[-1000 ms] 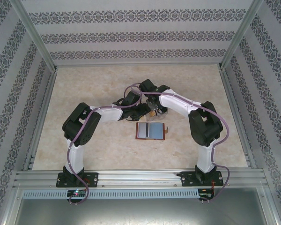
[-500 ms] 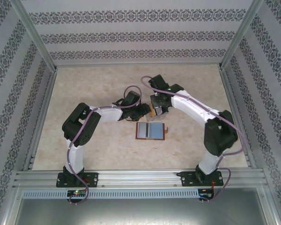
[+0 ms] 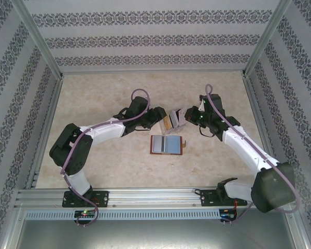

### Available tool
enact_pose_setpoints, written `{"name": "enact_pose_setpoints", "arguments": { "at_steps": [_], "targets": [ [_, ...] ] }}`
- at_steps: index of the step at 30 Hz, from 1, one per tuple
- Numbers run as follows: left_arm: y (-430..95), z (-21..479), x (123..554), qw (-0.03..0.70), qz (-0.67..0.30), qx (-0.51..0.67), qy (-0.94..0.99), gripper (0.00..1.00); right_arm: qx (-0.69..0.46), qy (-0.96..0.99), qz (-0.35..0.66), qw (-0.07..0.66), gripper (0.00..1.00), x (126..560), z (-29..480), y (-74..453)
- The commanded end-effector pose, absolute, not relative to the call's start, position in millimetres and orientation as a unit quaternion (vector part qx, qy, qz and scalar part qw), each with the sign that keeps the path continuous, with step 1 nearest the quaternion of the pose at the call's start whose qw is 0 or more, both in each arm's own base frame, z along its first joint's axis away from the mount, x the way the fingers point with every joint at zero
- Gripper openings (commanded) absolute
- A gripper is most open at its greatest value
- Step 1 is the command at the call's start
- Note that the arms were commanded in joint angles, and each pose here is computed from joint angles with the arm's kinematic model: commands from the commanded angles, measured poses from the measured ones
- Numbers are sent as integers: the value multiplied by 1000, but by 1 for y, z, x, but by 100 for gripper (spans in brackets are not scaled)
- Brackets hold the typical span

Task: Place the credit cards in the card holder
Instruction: Insert the credit card into the card slot.

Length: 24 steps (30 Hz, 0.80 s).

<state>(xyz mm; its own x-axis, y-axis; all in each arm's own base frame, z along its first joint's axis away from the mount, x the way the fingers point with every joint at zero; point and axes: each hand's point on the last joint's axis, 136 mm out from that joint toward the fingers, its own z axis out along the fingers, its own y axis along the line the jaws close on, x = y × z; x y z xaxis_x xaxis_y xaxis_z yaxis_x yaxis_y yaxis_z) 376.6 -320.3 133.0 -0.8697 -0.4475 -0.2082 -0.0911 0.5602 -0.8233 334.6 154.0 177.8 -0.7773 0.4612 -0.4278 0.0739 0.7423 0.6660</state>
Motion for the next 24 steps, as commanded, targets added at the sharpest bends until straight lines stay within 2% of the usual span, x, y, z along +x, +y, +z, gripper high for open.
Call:
{"name": "enact_pose_setpoints", "arguments": {
  "at_steps": [1, 6, 15, 22, 24],
  "targets": [
    [-332, 154, 376, 192, -514, -153, 822, 61, 192, 840, 418, 289, 0, 335, 198, 169],
    [-345, 172, 378, 180, -574, -149, 785, 60, 210, 817, 462, 272, 0, 334, 193, 176],
    [-355, 179, 375, 164, -603, -132, 769, 56, 215, 805, 485, 266, 2, 333, 194, 180],
    [-357, 195, 372, 169, -633, -120, 746, 33, 219, 802, 493, 256, 2, 334, 190, 183],
    [-357, 195, 371, 169, -633, -119, 746, 23, 220, 803, 492, 256, 2, 334, 189, 182]
  ]
}}
